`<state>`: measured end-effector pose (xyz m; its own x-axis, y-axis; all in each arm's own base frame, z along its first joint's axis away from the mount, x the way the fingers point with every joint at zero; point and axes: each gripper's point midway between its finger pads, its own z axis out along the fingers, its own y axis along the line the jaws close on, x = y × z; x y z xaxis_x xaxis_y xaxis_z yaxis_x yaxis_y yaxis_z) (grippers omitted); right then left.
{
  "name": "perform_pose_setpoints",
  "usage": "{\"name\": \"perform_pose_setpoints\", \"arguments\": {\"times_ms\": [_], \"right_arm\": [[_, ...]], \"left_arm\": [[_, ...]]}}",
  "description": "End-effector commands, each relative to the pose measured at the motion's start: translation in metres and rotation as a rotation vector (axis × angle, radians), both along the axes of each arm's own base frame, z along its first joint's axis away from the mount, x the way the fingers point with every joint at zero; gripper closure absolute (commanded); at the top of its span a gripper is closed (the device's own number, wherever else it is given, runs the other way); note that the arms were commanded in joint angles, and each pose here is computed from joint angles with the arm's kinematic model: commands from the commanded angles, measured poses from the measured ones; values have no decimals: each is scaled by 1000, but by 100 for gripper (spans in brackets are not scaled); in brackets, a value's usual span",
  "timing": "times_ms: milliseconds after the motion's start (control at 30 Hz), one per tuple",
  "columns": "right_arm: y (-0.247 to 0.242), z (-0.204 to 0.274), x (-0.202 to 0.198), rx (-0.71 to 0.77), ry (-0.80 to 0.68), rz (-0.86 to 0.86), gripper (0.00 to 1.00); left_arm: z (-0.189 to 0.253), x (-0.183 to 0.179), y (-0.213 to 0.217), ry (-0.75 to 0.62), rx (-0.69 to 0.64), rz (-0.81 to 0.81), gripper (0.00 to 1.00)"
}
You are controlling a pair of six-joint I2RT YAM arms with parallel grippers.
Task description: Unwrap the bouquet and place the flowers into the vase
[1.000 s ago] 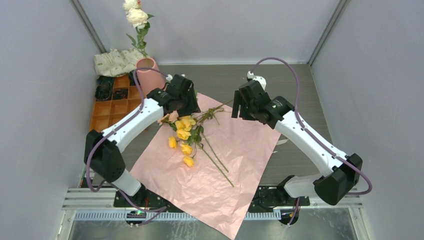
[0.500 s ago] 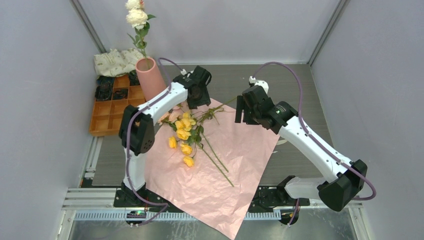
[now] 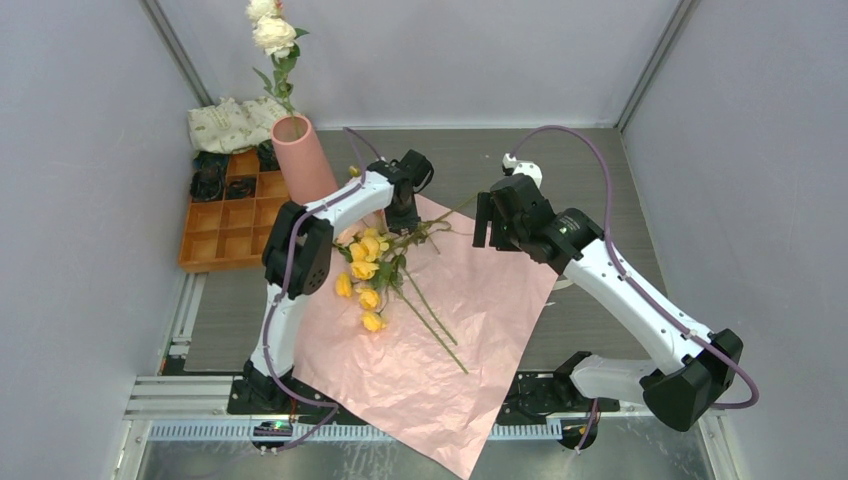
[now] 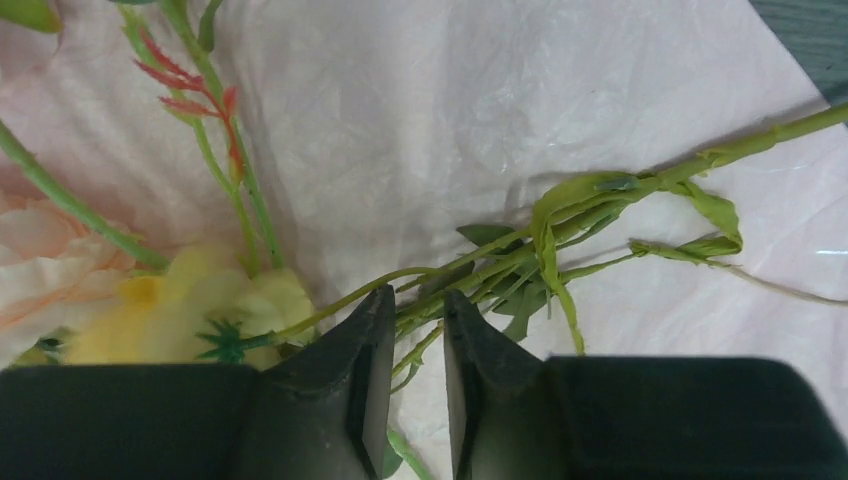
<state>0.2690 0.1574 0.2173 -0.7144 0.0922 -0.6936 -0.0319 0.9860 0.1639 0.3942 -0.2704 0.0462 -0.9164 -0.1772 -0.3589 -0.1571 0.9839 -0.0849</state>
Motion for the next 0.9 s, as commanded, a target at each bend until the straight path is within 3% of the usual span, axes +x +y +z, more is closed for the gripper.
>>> {"name": "perform_pose_setpoints", "arguments": {"times_ms": [0, 67, 200, 467, 733, 867], "right_arm": [[-3, 17, 6, 22, -72, -16, 22], [-4, 16, 6, 19, -73, -21, 22], [-6, 19, 7, 18, -81, -31, 22], [-5, 16, 11, 5, -76, -37, 22], [14, -10, 10, 9, 27, 31, 22], [30, -30, 5, 8, 100, 120, 24]], "left_arm": [[-2, -6, -11, 8, -43, -79, 83], [3, -13, -18, 4, -90, -123, 93], [17, -38, -36, -2, -205, -249, 97], [34, -108, -32, 38, -299, -423, 100], [80, -151, -32, 8, -460, -531, 100], [99, -155, -13, -54, -423, -490, 96]]}}
